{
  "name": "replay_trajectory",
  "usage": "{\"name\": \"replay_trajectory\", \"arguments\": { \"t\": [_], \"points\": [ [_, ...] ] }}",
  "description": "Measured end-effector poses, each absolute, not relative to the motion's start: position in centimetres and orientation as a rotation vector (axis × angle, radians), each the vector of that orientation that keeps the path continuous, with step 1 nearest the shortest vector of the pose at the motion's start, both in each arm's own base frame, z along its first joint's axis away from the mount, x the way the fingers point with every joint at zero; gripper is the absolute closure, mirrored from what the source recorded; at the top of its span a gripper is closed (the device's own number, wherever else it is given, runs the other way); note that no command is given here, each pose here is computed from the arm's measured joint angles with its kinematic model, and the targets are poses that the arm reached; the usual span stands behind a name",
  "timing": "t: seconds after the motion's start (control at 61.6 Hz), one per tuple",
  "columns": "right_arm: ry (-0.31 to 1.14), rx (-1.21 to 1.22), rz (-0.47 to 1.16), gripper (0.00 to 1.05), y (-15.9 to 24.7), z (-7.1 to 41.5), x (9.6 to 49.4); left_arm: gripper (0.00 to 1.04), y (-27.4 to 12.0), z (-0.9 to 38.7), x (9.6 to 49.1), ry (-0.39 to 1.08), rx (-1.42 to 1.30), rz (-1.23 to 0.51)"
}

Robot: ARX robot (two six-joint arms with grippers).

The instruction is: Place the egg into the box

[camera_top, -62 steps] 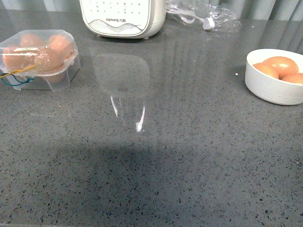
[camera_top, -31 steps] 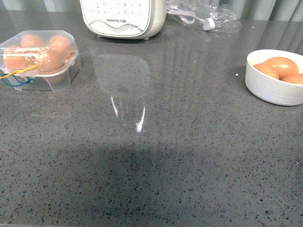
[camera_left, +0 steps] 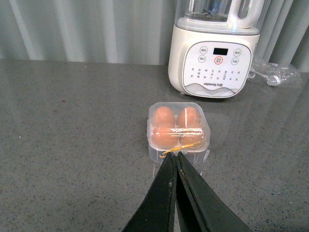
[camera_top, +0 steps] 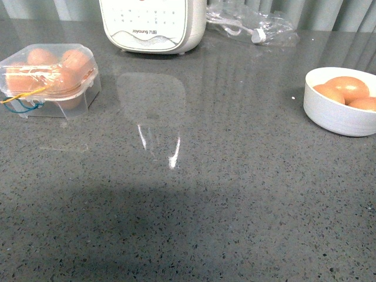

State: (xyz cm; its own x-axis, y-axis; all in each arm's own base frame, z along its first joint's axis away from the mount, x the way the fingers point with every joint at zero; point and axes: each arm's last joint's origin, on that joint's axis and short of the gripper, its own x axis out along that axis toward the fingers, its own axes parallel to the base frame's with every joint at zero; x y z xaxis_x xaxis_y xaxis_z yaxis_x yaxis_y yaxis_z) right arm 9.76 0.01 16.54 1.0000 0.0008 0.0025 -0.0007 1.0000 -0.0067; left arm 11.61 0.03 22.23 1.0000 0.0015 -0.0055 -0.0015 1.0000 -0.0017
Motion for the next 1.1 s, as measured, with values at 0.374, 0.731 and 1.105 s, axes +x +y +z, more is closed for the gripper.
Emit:
{"name": "replay_trajectory", "arguments": {
  "t": [0.374,0.731,1.105],
  "points": [
    [-0.002,-0.007,0.001,0.07,0.0,16.5,9.8,1.01,0.0,19.2,10.9,0.007,-0.001,0.002],
    [-0.002,-0.007,0.001,0.07,0.0,16.5,9.8,1.01,0.0,17.7,9.8,0.006,-0.002,0.003],
    [-0.002,-0.007,0.001,0.07,0.0,16.5,9.8,1.01,0.0,17.3,9.6,-0.022,-0.002,0.003]
  ]
}}
